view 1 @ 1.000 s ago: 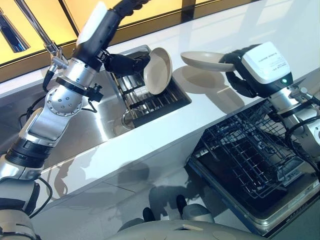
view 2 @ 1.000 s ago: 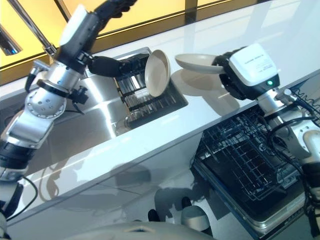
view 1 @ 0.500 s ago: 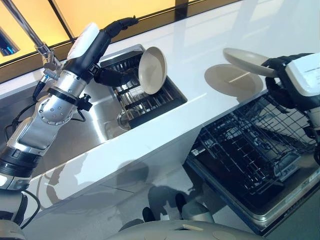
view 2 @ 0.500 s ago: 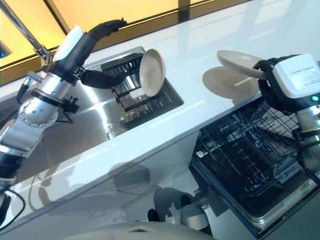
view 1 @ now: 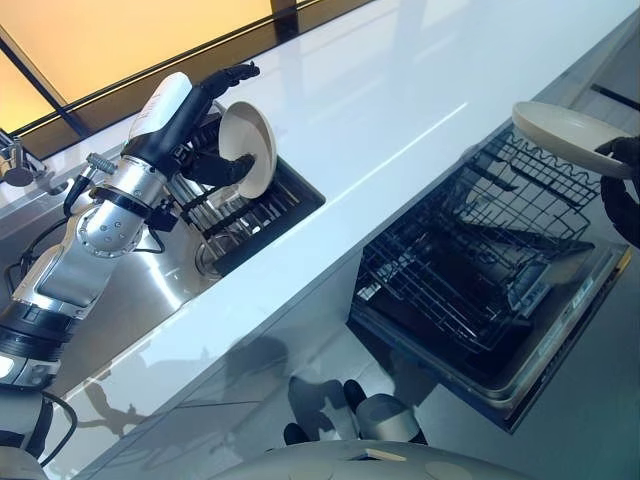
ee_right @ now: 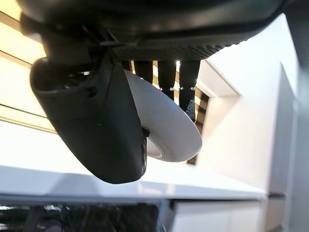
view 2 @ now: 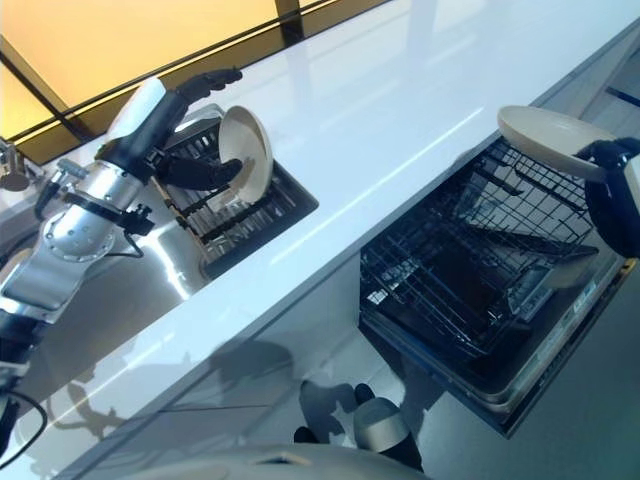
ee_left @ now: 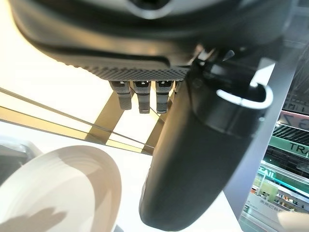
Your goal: Pick up plates and place into dishwasher.
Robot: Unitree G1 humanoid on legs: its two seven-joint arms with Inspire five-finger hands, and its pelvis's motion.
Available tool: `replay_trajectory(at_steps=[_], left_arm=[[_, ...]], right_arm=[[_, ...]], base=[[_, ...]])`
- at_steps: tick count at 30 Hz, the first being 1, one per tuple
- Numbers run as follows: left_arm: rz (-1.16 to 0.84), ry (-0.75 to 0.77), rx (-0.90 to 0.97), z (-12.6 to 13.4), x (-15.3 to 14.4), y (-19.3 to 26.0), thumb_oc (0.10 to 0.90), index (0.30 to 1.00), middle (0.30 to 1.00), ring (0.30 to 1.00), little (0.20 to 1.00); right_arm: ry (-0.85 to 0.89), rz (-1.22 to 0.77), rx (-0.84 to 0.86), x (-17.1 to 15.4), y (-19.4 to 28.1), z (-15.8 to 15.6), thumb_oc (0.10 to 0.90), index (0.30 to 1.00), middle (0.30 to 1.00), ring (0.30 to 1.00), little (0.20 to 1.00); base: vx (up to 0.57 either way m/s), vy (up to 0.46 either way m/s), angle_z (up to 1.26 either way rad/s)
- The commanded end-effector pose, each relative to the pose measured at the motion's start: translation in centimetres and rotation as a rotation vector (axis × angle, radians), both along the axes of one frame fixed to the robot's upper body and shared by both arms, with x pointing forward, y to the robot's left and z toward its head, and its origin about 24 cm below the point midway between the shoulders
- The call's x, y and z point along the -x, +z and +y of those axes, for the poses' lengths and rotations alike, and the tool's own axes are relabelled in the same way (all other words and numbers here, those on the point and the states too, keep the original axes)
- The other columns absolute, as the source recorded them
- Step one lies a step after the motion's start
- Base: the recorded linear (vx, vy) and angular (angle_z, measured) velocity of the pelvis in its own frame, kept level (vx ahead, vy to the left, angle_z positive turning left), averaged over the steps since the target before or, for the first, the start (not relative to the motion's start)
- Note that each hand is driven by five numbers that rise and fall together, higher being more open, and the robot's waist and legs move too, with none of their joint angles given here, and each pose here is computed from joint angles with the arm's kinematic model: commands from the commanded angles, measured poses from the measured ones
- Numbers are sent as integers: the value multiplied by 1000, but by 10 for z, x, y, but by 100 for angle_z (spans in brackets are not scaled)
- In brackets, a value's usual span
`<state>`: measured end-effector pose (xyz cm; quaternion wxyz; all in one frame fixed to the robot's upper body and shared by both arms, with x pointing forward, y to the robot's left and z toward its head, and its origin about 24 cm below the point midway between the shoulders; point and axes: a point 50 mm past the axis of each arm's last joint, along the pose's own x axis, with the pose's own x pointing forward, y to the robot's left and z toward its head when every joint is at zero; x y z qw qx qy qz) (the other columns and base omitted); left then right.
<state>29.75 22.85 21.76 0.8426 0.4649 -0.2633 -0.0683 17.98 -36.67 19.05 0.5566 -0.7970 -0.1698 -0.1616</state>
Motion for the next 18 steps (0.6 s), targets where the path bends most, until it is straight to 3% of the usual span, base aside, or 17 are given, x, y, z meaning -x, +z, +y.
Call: replay_trajectory(at_steps=[1, 10, 18], left_arm=[[-193, 29, 45, 10, -1, 46, 800, 900, 900, 900, 900], [-209, 16, 50, 3, -2, 51, 800, 900, 900, 900, 900], [-202, -20, 35, -6, -4, 52, 800, 900, 900, 900, 900]], right_arm=[[-12, -209, -61, 6, 47, -11, 100, 300, 300, 300, 200], [-35, -5, -306, 0, 10, -14, 100, 300, 300, 300, 200], [-34, 321, -666, -24, -36, -5, 100, 300, 300, 300, 200]], base=[[-6, -6, -9], [-14, -4, -3], [-4, -2, 0]])
